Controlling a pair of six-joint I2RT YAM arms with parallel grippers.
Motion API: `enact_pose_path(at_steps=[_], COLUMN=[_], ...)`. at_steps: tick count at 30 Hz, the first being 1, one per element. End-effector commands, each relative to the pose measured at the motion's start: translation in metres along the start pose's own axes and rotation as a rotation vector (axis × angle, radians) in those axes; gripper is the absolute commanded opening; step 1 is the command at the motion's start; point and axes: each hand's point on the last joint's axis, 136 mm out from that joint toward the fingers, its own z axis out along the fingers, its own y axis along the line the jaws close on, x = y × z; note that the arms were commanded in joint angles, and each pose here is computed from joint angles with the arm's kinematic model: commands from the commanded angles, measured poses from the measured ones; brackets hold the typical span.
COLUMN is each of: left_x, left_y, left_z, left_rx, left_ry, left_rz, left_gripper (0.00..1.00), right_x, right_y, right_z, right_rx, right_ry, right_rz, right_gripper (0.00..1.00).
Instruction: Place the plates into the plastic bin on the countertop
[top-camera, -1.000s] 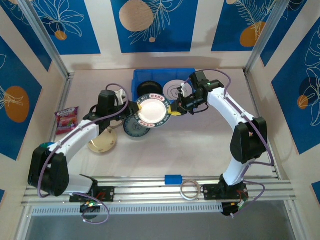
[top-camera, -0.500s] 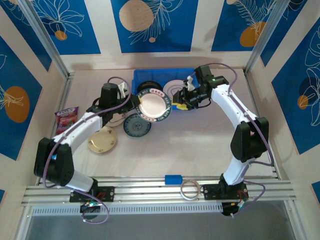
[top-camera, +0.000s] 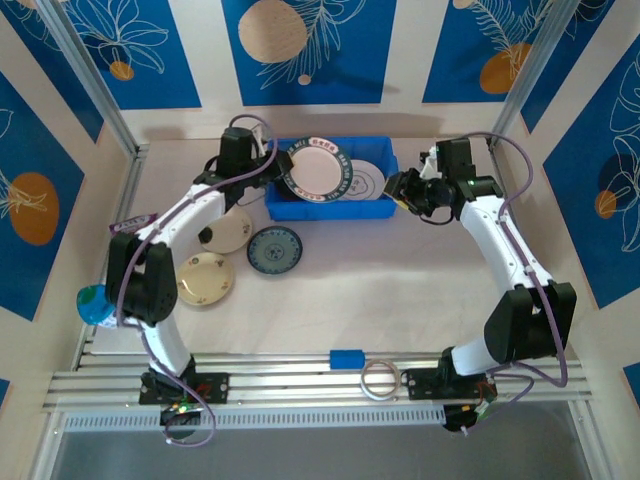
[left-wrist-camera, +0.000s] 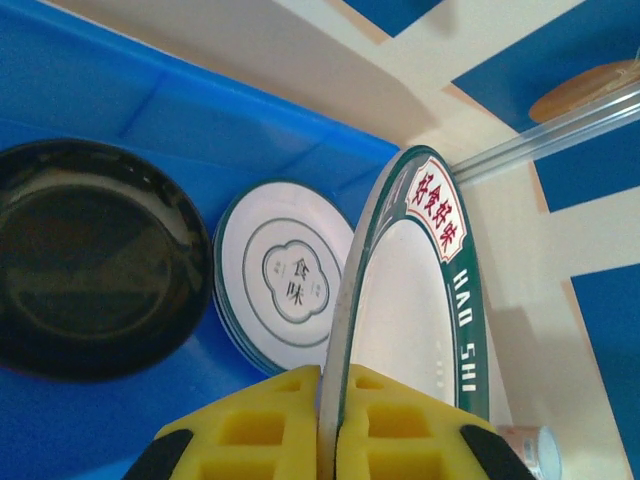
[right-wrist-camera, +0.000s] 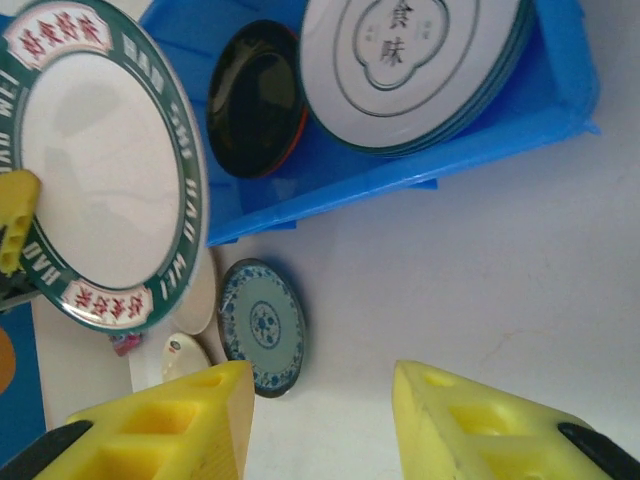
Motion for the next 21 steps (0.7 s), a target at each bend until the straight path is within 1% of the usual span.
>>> enact_pose_path(at_steps=[1, 6, 12, 21], left_x=[-0.015, -0.021, -0.023, -0.014], left_y=[-0.019, -0.029, -0.025, -0.014], left_z=[0.009, 0.026, 0.045, 0.072], left_rx=[0.014, 0.0, -0.004, -0.012], left_ry=[-0.027, -0.026, -0.033, -0.015], left_rz=[0.062, 0.115, 0.104, 0.072], left_gripper=[0.0, 0.0, 0.0, 0.0], right_x=[-0.006, -0.01, -0.018, -0.021], right_y=[0.0, -0.003, -0.004, -0.007], right_z=[-0.003, -0.002, -0.004, -0.005], right_rx=[-0.014, -0.023, -0.033, -0.04], right_ry=[-0.026, -0.027, -0.047, -0.054], right_rz=[0.02, 0.04, 0.05, 0.071], right_gripper=[0.42, 0.41, 0.41, 0.41])
